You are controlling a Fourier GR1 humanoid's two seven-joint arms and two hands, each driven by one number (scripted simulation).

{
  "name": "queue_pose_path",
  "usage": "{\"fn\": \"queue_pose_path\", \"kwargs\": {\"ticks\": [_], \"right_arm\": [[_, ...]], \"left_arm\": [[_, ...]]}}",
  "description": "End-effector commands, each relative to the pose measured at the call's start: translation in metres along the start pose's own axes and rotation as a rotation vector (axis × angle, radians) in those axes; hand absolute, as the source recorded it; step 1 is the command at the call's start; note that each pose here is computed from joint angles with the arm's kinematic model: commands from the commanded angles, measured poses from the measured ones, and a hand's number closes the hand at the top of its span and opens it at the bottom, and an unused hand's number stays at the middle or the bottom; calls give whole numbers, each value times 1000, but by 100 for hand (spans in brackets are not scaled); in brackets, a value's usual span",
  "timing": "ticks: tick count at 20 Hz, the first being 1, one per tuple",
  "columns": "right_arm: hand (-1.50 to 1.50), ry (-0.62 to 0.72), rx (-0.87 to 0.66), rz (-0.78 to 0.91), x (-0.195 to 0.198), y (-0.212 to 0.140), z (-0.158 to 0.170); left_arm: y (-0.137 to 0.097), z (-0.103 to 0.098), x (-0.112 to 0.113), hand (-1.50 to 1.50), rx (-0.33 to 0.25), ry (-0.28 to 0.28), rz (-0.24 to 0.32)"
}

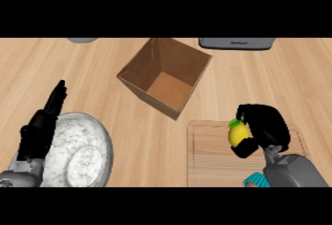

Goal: Pick the lemon from the cutting board and place it in the cardboard box

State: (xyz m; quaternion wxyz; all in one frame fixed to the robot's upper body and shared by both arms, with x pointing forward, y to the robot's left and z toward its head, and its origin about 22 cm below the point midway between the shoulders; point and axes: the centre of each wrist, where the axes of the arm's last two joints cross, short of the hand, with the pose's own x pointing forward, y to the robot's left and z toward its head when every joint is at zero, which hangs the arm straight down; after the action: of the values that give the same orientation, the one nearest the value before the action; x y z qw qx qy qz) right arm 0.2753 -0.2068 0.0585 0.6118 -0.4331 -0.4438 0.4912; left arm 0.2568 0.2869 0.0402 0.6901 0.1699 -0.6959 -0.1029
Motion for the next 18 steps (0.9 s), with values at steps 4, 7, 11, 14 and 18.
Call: {"fn": "queue_pose_path", "kwargs": {"ticks": [4, 7, 11, 14, 18], "right_arm": [[150, -336, -68, 76, -58, -72, -49], [150, -365, -148, 73, -94, -88, -65], [150, -461, -155, -48, -78, -120, -82], [150, -639, -215, -268, -73, -122, -75], [150, -802, -205, -419, -53, -148, -77]], "left_arm": [[-10, 9, -28, 0, -31, 80, 6], [-14, 6, -22, 0, -17, 77, -4], [1, 9, -20, 0, -28, 104, 7], [-2, 18, -25, 0, -25, 101, 6], [-8, 16, -24, 0, -11, 106, 7]]}}
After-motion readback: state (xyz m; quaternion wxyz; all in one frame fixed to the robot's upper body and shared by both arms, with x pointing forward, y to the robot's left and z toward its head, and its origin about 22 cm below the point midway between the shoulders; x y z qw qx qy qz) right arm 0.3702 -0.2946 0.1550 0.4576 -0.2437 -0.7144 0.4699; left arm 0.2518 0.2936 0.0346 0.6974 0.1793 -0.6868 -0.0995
